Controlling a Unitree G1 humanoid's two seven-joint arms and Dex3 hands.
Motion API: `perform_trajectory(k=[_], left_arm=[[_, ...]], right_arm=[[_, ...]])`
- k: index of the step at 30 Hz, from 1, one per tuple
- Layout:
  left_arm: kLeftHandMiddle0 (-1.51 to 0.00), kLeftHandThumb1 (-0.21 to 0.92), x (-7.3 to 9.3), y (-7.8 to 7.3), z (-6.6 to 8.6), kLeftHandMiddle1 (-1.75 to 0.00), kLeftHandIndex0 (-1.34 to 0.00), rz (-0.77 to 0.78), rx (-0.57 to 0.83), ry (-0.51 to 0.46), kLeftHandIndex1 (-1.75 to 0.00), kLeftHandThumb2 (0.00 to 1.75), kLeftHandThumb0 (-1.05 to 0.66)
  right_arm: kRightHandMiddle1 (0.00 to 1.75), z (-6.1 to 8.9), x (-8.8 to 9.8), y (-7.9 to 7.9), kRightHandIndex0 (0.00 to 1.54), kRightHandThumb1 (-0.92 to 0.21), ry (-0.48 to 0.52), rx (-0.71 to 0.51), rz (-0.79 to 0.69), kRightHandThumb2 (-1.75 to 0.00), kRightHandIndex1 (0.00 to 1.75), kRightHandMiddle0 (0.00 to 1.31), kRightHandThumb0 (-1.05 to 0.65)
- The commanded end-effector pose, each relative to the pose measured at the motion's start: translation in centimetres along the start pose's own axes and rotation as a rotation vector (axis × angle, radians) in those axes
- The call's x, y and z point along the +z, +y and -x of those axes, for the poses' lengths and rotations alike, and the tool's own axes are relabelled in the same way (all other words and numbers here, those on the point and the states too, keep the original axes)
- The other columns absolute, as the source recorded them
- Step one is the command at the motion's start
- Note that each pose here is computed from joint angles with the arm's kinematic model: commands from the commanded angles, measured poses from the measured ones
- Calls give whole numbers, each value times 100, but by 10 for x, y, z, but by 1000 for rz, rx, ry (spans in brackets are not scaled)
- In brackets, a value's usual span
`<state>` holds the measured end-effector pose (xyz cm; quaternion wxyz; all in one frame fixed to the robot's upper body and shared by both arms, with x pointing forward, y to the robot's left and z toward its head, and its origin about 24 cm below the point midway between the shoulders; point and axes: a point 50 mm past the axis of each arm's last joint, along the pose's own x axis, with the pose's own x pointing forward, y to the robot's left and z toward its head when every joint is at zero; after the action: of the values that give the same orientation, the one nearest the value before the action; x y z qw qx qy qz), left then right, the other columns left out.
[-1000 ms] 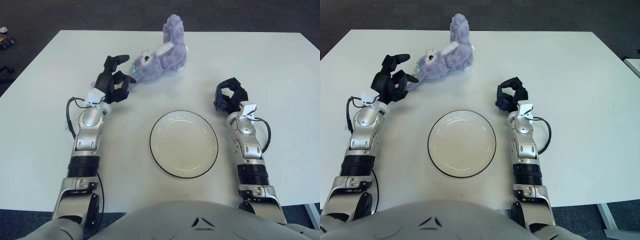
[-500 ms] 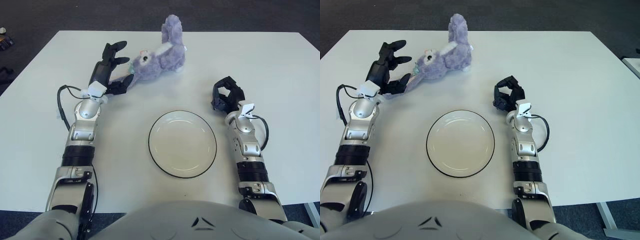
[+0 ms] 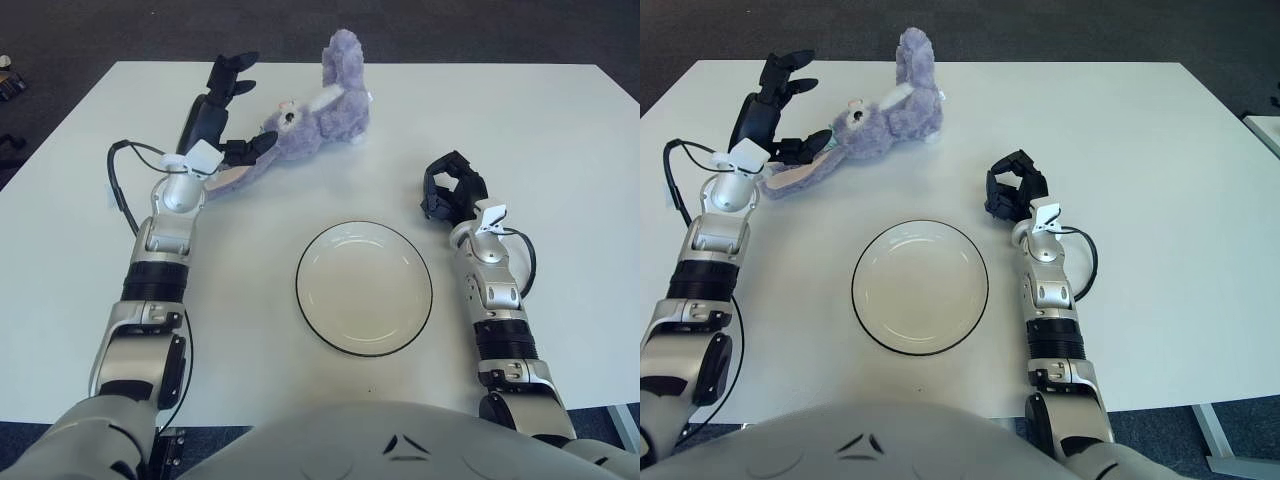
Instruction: Put the doll into the plate.
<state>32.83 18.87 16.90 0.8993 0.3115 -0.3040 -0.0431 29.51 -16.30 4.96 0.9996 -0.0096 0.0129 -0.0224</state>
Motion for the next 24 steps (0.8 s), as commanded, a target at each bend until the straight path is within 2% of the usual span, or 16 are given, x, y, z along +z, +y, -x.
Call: perform_trajectory(k=[1, 2, 4, 7, 9, 14, 17, 24], left_arm=[[-21, 64, 7, 7, -13, -116, 0, -81, -12, -52, -81, 61, -77], [-21, 65, 9, 9, -16, -120, 0, -131, -33, -59, -81, 61, -78], [-20, 81, 11, 11, -22, -152, 0, -197, -61, -67, -77, 50, -91], [-34, 88, 17, 10, -33, -167, 0, -293, -111, -76, -73, 48, -99], [-24, 91, 19, 9, -37, -139, 0, -325, -125, -81, -71, 50, -101], [-16, 92, 25, -2, -57, -109, 0, -399, -174, -88, -75, 49, -99], [-14, 92, 27, -7, -68, -97, 0, -433, -212, -89, -80, 48, -98], [-13, 92, 23, -11, -78, -87, 0, -439, -284, -68, -85, 41, -95]], right_arm=[[175, 15, -44, -4, 125, -49, 213, 5, 26, -111, 175, 48, -43], [175, 15, -45, -4, 125, -49, 217, 12, 22, -111, 175, 48, -43], [175, 15, -45, -4, 125, -49, 221, 22, 17, -111, 175, 48, -43], [175, 15, -47, -5, 126, -49, 229, 31, 14, -111, 175, 48, -43], [175, 15, -47, -5, 126, -49, 232, 34, 15, -111, 175, 49, -43], [175, 15, -48, -6, 126, -48, 239, 40, 26, -111, 175, 49, -43], [175, 15, -49, -6, 126, -48, 241, 45, 32, -111, 175, 49, -43], [175, 16, -50, -6, 125, -48, 246, 52, 44, -112, 175, 49, -44]])
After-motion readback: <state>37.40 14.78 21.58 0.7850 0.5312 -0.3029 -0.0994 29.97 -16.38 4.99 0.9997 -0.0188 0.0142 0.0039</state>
